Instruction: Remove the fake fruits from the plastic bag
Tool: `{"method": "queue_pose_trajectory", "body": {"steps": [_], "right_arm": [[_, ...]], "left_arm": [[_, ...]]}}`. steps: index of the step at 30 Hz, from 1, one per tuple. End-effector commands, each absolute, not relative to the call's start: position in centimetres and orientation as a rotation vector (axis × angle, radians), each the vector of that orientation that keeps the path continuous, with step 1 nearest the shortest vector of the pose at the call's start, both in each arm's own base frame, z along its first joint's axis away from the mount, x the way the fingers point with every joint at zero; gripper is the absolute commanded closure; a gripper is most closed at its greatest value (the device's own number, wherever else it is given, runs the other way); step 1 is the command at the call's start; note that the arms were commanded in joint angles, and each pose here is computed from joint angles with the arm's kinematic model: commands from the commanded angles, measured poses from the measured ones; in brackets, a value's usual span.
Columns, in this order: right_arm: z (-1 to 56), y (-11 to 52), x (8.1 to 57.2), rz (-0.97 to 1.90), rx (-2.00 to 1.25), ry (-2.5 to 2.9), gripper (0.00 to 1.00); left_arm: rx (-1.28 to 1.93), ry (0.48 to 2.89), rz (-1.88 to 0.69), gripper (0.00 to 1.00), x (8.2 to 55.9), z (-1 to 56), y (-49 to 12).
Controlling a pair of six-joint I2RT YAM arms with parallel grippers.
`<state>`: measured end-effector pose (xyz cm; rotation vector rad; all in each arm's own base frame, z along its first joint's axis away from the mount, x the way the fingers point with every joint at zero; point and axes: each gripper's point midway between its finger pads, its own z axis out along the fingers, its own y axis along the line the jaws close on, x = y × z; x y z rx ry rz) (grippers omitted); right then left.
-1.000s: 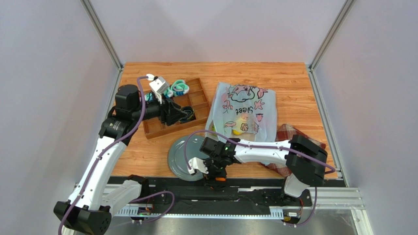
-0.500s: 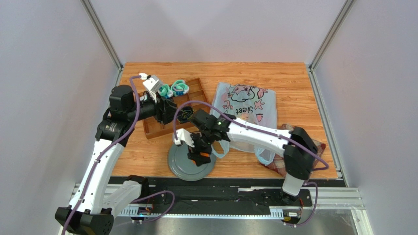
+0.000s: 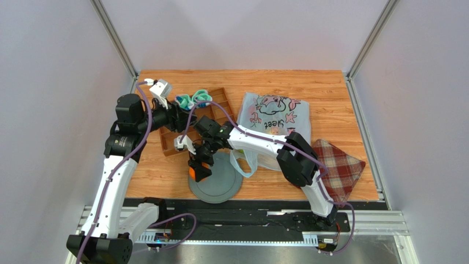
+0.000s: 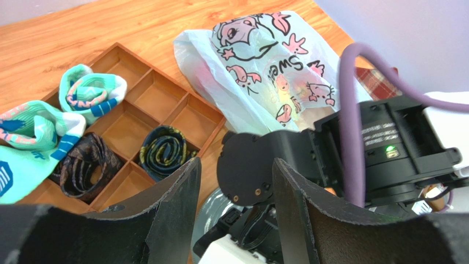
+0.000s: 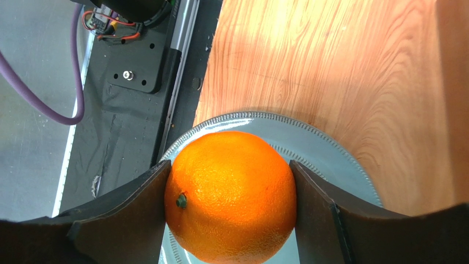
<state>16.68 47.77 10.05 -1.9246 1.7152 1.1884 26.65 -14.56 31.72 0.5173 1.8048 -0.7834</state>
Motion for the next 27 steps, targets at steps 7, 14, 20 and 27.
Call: {"method": "queue_pose_trajectory", "body": {"steps": [7, 14, 20, 27], "right_arm": [[5.9, 47.9, 17.0, 1.212, -1.828, 1.977, 0.00], [16.0, 44.5, 18.8, 1.169, -1.772, 1.863, 0.00], [22.3, 34.1, 21.5, 0.934, -1.587, 1.994, 0.00], [19.0, 18.5, 26.0, 0.756, -0.778, 2.448, 0.00]], "left_arm": [[0.565, 1.740, -0.898, 0.40, 25.1, 33.7, -16.1], [0.553, 1.690, -0.879, 0.42, 25.2, 36.3, -15.7], [0.644, 1.649, -0.899, 0.41, 23.9, 35.9, -16.4], [0.733, 1.850, -1.073, 0.41, 21.2, 27.3, -23.3]]}}
